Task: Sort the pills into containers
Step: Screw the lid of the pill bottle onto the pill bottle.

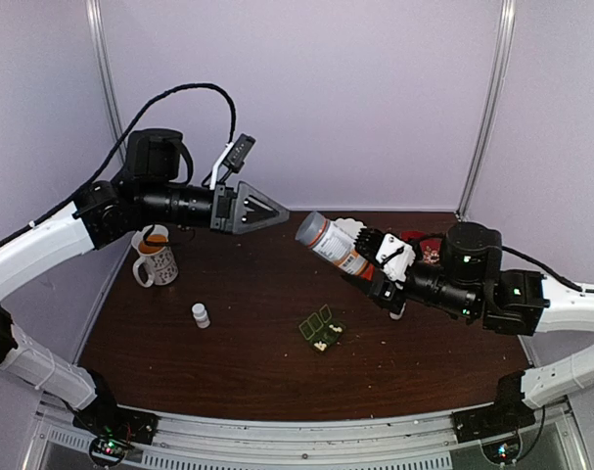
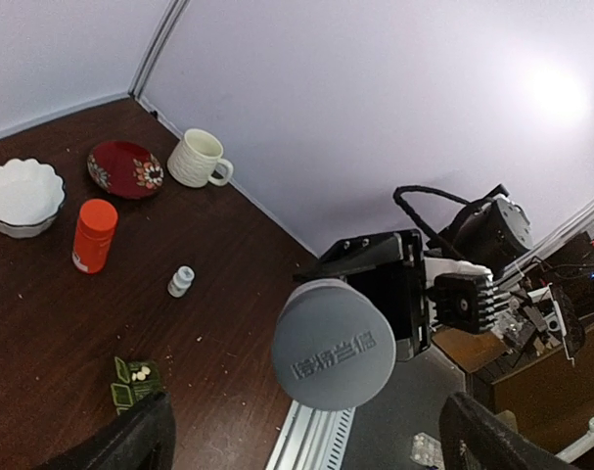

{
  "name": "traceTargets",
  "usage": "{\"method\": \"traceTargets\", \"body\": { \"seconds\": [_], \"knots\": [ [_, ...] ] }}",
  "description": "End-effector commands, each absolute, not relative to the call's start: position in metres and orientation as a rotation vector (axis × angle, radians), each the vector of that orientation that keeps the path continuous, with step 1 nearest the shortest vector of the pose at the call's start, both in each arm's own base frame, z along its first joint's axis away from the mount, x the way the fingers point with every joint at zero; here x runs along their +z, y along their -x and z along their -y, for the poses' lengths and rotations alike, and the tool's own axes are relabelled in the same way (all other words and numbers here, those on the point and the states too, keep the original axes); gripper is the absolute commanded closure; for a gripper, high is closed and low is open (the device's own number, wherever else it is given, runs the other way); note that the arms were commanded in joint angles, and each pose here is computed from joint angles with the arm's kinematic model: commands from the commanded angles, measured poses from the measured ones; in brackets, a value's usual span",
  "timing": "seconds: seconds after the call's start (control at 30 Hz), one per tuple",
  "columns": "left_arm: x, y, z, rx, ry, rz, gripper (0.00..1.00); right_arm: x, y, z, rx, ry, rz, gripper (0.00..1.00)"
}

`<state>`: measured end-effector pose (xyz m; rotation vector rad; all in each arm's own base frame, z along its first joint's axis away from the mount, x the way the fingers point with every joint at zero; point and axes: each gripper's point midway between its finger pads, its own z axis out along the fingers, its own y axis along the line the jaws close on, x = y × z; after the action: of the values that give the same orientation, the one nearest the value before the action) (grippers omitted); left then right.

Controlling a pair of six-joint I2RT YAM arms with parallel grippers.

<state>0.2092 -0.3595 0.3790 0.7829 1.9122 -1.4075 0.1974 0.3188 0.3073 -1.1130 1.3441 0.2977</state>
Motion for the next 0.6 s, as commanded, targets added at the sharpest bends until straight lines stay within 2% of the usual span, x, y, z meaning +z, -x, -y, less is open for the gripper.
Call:
{"method": "traceTargets", "body": {
  "seconds": [0.0,0.27,0.57],
  "knots": [
    [0.376,-0.202,0.368,-1.527,-0.753,-1.969,0.02,0.336,-0.198,-0.33,0.286,1.081,-1.276,1.0],
    [0.359,-0.203,0.378,-1.541,-0.771,-2.03,0.04,0.327,-0.198,-0.345,0.274,1.141,-1.291,1.0],
    [0.346,-0.205,0.378,-1.52,-0.773,-2.091,0.26,0.32,-0.199,-0.352,0.268,1.168,-1.303,1.0]
  ]
}}
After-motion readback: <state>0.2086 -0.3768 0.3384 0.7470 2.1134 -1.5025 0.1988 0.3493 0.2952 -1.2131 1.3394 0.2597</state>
